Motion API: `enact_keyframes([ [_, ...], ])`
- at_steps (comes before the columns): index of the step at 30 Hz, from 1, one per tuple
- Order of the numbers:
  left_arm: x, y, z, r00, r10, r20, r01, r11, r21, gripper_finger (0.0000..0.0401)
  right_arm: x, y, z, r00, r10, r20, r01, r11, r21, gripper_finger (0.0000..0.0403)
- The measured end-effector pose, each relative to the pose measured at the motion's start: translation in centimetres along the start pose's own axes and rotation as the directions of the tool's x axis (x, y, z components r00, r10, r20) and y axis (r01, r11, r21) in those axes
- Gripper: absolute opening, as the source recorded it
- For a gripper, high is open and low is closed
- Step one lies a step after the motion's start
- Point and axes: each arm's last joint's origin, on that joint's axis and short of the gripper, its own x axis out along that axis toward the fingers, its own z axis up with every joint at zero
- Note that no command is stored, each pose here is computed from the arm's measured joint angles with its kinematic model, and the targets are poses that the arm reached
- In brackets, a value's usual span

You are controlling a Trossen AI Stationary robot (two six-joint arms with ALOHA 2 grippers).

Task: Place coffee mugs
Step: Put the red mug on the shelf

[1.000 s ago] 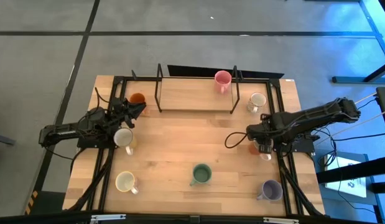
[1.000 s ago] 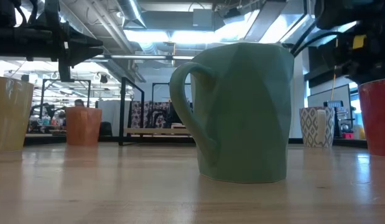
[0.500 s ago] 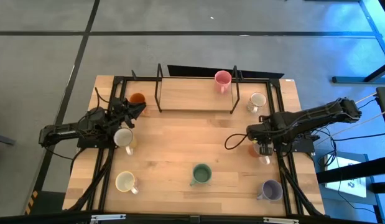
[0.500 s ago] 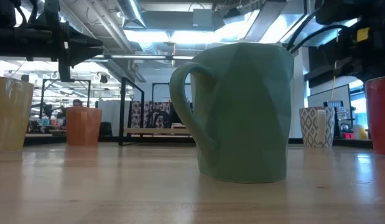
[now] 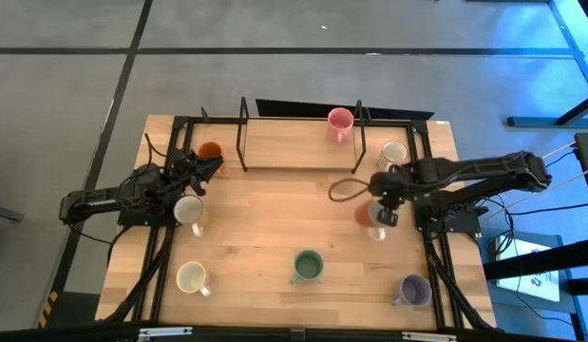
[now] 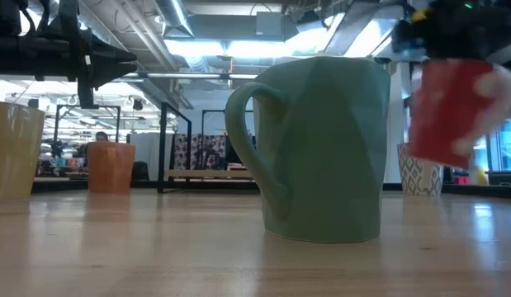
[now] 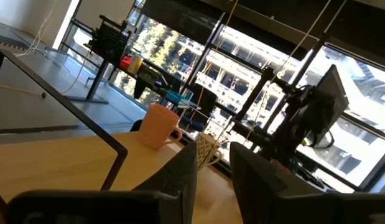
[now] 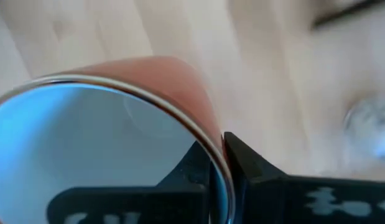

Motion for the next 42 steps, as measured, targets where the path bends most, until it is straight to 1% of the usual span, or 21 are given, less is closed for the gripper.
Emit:
enact_keyframes([
  [3, 0.0, 0.0, 0.0, 1.000, 0.000, 0.000, 0.000, 1.000, 0.000, 0.0089, -1.0, -0.1, 2.1, 0.995, -0.017, 0.100, 0.018, 1.000, -0.009, 0.0005],
  [5, 0.0, 0.0, 0.0, 1.000, 0.000, 0.000, 0.000, 1.000, 0.000, 0.0089, -1.5, -0.2, 3.5, 0.991, -0.038, 0.131, 0.041, 0.999, -0.024, 0.0005],
  [10, 0.0, 0.0, 0.0, 1.000, -0.001, 0.002, 0.001, 1.000, -0.001, 0.0088, -2.5, -0.6, 7.4, 0.984, -0.064, 0.169, 0.075, 0.995, -0.059, 0.0005],
  [16, 0.0, 0.0, 0.0, 1.000, 0.000, 0.000, 0.000, 1.000, 0.001, 0.0088, -4.5, -1.5, 12.5, 0.967, -0.144, 0.210, 0.172, 0.977, -0.126, 0.0005],
  [19, 0.0, 0.0, 0.0, 1.000, 0.001, 0.000, -0.001, 1.000, 0.001, 0.0088, -5.3, -2.5, 15.0, 0.961, -0.177, 0.211, 0.209, 0.968, -0.138, 0.0005],
  [22, 0.0, 0.0, 0.0, 1.000, 0.001, -0.001, -0.001, 1.000, 0.001, 0.0088, -5.6, -3.7, 17.5, 0.955, -0.220, 0.197, 0.251, 0.956, -0.152, 0.0005],
  [25, 0.0, 0.0, 0.0, 1.000, 0.001, 0.000, -0.001, 1.000, 0.009, 0.0088, -5.5, -5.1, 20.0, 0.944, -0.252, 0.211, 0.285, 0.947, -0.144, 0.0005],
  [27, 0.0, 0.0, 0.0, 1.000, 0.001, 0.000, -0.001, 1.000, 0.024, 0.0088, -5.2, -6.2, 21.4, 0.937, -0.279, 0.212, 0.312, 0.940, -0.139, 0.0005],
  [30, 0.0, 0.0, 0.0, 1.000, 0.001, 0.000, -0.001, 1.000, 0.027, 0.0088, -4.3, -8.1, 23.1, 0.937, -0.290, 0.195, 0.316, 0.942, -0.115, 0.0005],
  [32, 0.0, 0.0, 0.0, 1.000, 0.001, 0.000, -0.001, 1.000, 0.027, 0.0088, -3.5, -9.4, 23.8, 0.939, -0.297, 0.173, 0.317, 0.943, -0.102, 0.0005],
  [37, 0.0, 0.0, 0.0, 1.000, 0.001, 0.000, -0.001, 1.000, 0.027, 0.0088, -0.7, -12.5, 24.9, 0.947, -0.298, 0.122, 0.308, 0.949, -0.064, 0.0005],
  [42, 0.0, 0.0, 0.0, 1.000, 0.001, 0.000, -0.001, 1.000, 0.027, 0.0088, 1.5, -15.2, 25.1, 0.957, -0.281, 0.068, 0.284, 0.958, -0.038, 0.0005],
])
